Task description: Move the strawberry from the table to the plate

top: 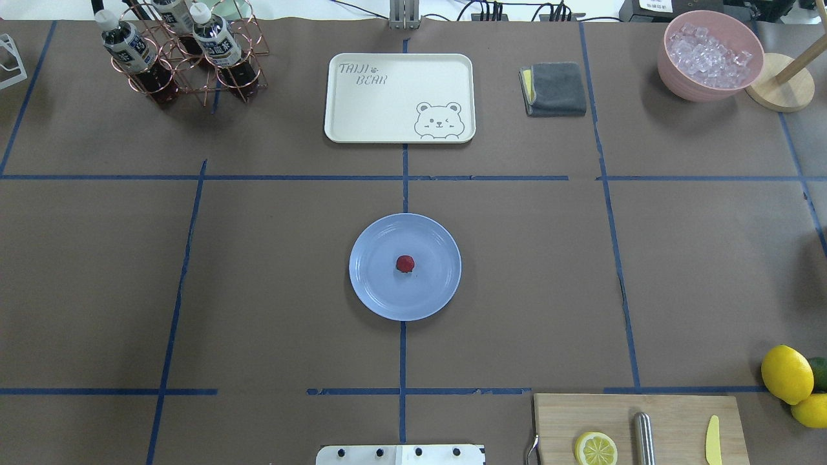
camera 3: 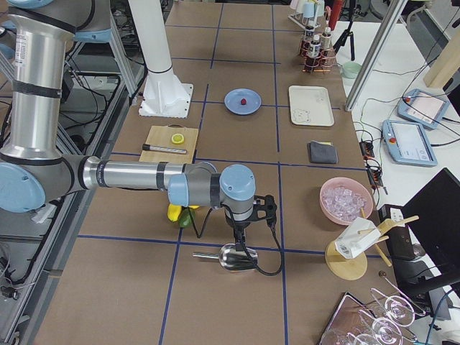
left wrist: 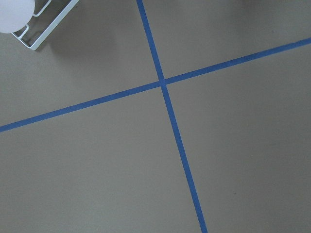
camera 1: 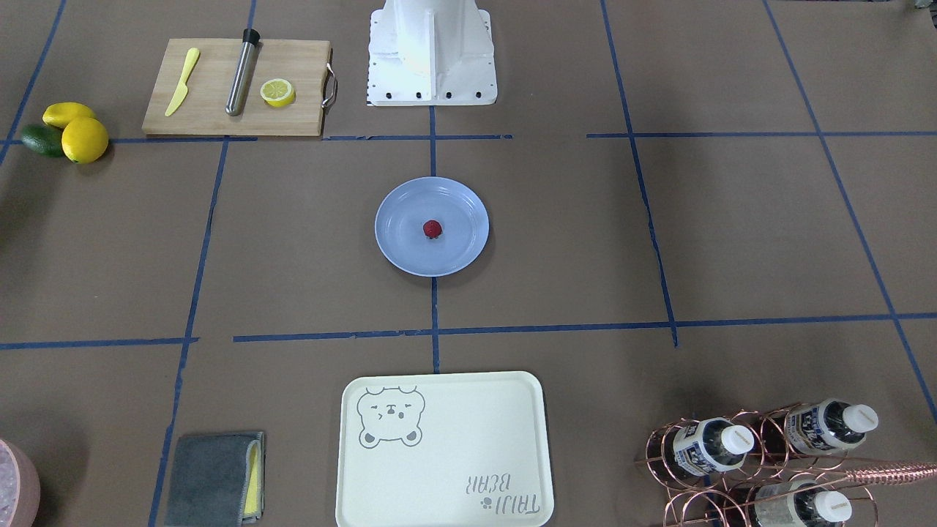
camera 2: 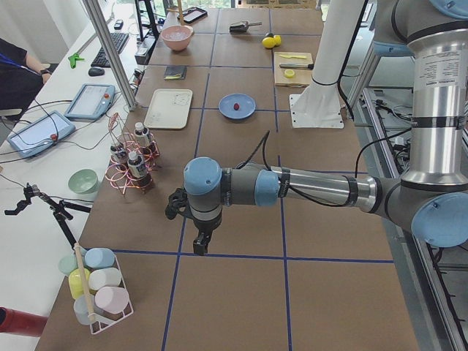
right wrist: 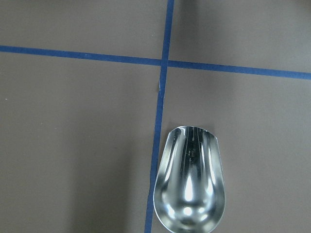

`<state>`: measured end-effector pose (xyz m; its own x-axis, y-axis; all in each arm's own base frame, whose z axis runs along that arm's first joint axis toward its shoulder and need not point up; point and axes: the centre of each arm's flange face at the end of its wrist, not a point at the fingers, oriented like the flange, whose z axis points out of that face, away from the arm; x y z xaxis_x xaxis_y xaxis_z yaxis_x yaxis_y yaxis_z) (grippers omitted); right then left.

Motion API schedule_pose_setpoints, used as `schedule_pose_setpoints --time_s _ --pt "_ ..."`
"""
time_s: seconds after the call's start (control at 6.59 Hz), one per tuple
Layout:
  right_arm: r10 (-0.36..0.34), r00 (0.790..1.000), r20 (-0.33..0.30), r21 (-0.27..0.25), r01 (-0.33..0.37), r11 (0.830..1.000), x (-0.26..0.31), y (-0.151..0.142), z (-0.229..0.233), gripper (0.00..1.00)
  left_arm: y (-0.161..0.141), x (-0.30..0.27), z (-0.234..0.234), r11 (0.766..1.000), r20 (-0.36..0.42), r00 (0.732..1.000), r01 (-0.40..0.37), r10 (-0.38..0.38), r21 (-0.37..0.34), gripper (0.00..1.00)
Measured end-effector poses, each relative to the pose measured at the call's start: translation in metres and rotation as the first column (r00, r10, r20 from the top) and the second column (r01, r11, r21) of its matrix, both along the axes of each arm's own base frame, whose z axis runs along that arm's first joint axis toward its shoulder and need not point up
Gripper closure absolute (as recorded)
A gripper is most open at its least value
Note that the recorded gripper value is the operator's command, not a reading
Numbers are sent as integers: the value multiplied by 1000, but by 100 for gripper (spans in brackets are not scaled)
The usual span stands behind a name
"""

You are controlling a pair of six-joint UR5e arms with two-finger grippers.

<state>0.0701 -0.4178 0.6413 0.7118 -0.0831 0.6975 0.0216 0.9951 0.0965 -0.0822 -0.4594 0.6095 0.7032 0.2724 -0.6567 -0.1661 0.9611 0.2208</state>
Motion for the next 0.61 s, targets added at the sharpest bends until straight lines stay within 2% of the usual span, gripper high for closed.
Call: schedule_pose_setpoints --time_s 0.61 --pt "0 1000 1 -2 0 1000 0 1 1 0 0 0 2 1000 -2 1000 -1 1 -3 0"
